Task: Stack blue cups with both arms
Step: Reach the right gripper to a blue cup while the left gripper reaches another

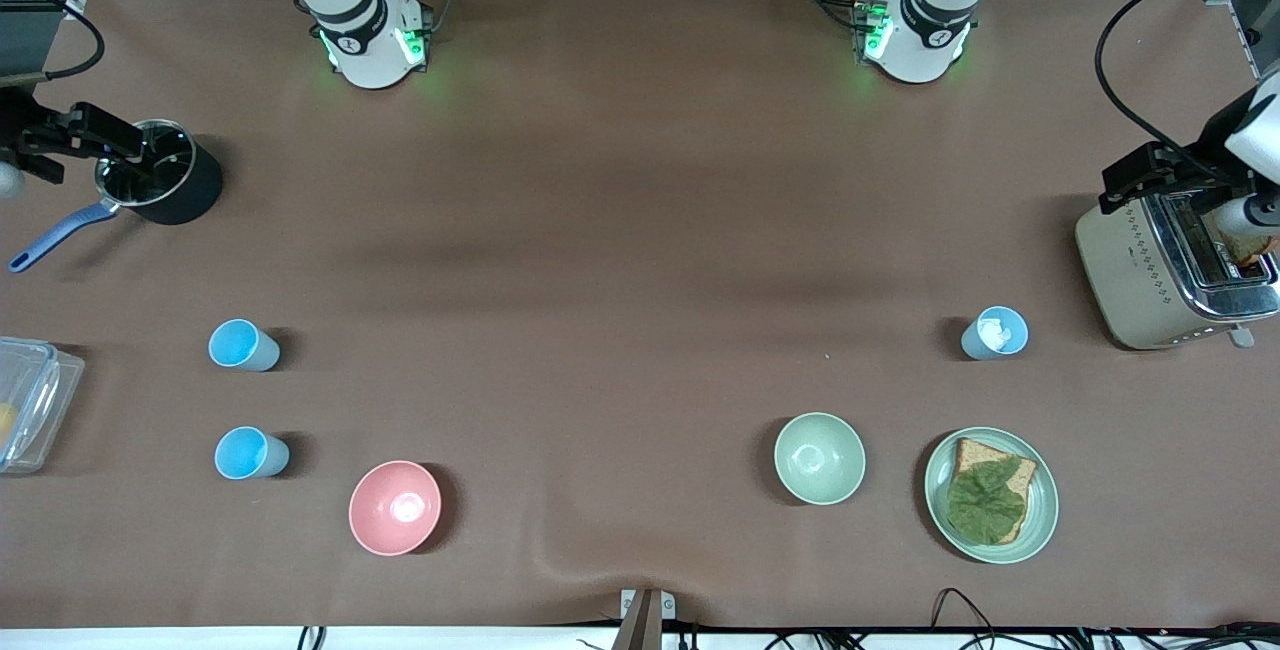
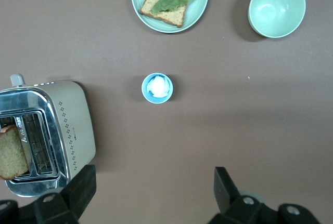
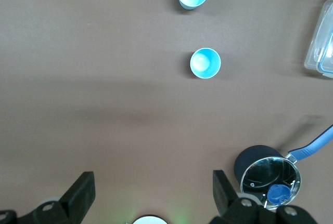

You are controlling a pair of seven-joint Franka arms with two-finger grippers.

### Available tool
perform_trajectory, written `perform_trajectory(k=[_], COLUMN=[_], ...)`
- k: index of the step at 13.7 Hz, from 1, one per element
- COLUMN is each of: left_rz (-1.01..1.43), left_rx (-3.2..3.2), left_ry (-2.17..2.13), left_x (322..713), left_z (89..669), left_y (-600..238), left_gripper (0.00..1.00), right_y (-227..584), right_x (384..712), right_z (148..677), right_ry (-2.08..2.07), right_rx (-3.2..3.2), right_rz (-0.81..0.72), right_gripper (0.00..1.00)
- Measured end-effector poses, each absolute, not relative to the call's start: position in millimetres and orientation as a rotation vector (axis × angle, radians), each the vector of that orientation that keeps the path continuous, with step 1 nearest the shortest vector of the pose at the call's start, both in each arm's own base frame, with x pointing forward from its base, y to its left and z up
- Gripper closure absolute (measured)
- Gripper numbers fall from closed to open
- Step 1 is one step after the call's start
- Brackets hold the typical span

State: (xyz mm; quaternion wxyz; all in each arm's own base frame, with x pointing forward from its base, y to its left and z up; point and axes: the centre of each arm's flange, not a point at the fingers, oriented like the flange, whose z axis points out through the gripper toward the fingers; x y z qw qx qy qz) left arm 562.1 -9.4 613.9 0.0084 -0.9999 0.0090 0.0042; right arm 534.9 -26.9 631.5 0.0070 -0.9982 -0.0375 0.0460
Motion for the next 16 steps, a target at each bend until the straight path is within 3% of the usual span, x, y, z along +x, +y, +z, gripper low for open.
perform_trajectory(k=[7,11,16], left_rz=[0.049,-0.003,0.015], left_rx=[-3.124,-3.124,-3.129], left_ry=[-0.014,-0.055,-0.04], left_x=[571,613,621], left_z=[600,502,357], left_y=[7,42,49], left_gripper=[0.0,0.0,0.0], right_y=[-28,-30,-63], right_x=[535,539,592], right_z=[631,616,480], right_ry=[-0.114,-0.108,-0.025], right_rx=[-3.122,-3.116,-3.081], right_rz=[0.148,0.2,0.418], right_gripper=[0.0,0.0,0.0])
